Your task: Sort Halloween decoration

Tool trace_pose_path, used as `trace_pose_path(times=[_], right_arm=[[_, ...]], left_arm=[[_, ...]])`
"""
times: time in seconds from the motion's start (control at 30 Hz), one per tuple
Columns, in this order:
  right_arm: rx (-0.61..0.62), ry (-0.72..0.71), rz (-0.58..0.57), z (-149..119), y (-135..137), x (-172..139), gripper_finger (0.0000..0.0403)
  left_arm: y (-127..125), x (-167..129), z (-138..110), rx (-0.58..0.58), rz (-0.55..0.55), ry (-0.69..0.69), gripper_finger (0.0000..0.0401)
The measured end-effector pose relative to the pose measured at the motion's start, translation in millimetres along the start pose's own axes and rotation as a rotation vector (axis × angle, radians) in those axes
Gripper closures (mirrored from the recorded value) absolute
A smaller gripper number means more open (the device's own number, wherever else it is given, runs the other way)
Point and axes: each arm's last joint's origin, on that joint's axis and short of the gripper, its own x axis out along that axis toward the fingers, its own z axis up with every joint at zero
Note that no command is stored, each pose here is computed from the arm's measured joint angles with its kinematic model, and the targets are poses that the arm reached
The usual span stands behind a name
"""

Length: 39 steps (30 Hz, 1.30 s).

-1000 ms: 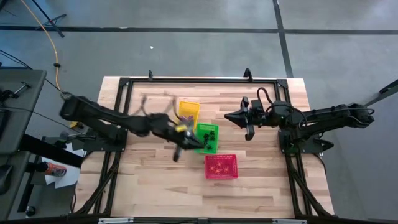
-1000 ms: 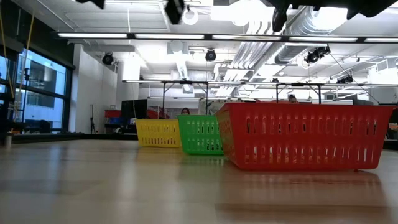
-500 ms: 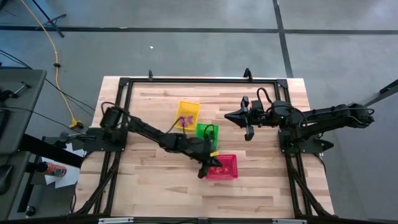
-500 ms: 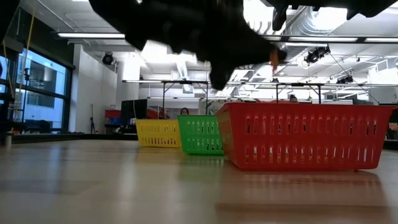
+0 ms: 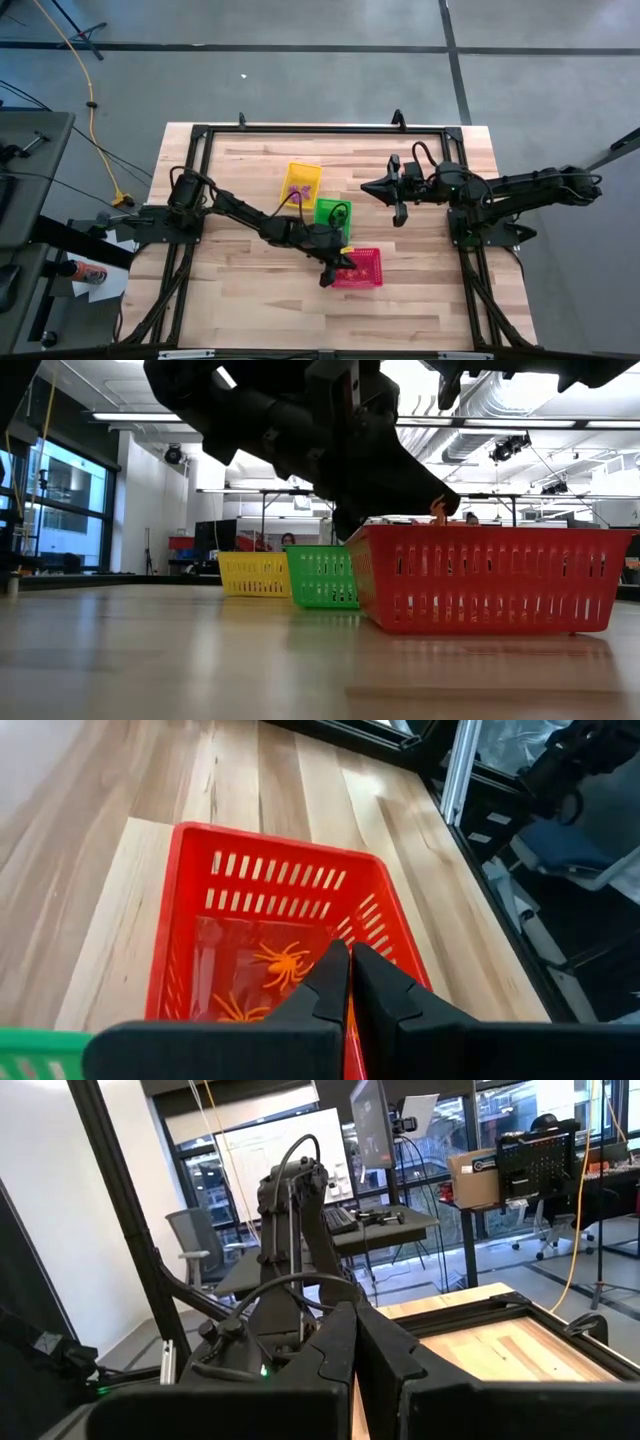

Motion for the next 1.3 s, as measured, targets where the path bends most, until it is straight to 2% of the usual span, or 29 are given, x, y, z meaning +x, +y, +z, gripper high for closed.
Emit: trace_pose_path(times=[0.13,0.23,0.5,0.6,0.73,0.97,1.13,1.3], right_arm=[[0.0,0.01,-0.002,-0.9,-0.2,0.0,0.0401],[0.0,0.022,-0.004,-2.1,-0.4,0.0,0.0401],[0.0,0.038,-0.008,-3.7,-0.8,-0.1,0.0401],[0.0,0.038,-0.008,-3.7,-0.7,-0.1,0.0401],[0.0,0.036,-0.007,-3.5,-0.7,-0.1,0.0401],[0.004,0.036,-0.007,-3.5,-0.7,-0.1,0.0401],[0.007,0.036,-0.007,-3.4,-0.7,-0.1,0.0401],[0.037,0.036,-0.008,-3.5,-0.7,0.0,0.0401]], left_arm=[[0.5,0.0,-0.2,0.006,0.014,-0.001,0.0394],[0.9,0.0,-0.2,0.024,0.028,-0.005,0.0374],[0.7,-1.8,0.5,0.014,0.036,0.004,0.0276],[0.7,-14.7,14.2,0.011,0.051,0.006,0.024],[7.4,-54.5,44.6,0.063,0.147,0.049,0.0208],[13.1,-161.5,92.7,0.166,0.404,0.082,0.0195],[7.2,-234.9,101.4,0.164,0.482,-0.15,0.02],[-2.9,-276.0,76.8,0.131,0.424,-0.411,0.0206]])
